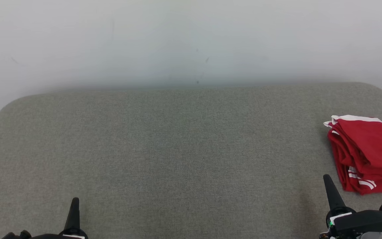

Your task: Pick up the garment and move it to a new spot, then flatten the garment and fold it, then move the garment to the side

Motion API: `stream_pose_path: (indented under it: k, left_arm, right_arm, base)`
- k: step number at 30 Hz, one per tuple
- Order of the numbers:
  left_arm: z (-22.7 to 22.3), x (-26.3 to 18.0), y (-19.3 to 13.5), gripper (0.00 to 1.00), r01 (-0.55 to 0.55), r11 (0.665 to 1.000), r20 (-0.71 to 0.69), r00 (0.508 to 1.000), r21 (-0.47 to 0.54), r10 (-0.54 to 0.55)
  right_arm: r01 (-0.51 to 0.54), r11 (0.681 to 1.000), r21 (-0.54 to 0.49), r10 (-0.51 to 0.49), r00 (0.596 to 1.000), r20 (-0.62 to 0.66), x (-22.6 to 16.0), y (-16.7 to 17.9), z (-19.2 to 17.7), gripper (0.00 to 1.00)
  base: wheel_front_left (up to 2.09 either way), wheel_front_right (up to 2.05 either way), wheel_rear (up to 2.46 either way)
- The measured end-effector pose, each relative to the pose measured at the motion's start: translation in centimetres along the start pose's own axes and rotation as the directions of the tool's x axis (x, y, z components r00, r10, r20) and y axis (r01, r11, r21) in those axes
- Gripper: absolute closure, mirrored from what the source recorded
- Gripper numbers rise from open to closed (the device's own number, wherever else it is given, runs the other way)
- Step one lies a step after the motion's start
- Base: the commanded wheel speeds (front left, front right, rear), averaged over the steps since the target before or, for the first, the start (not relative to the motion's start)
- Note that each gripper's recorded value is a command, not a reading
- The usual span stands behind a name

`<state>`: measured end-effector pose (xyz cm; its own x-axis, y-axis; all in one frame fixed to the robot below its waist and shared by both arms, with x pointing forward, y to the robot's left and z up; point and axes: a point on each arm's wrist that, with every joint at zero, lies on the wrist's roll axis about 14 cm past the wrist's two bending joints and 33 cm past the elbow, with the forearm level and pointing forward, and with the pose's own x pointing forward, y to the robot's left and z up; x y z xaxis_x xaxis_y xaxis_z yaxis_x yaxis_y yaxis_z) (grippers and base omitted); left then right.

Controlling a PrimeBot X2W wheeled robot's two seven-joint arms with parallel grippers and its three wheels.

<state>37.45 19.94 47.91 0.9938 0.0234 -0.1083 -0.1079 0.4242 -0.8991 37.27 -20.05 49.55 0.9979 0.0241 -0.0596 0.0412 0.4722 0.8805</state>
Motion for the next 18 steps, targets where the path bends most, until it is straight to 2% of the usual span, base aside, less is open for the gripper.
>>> stream_pose_path:
  k: [18]
  left_arm:
    - [0.31, 0.42, -0.84, 1.00, 0.032, 0.985, 0.000, 0.999, -0.170, -0.032]
  right_arm:
    - [-0.015, 0.982, 0.186, 0.012, 1.000, 0.018, 0.53, 0.32, 0.24, 1.00]
  base:
    - [0.00, 0.00, 0.00]
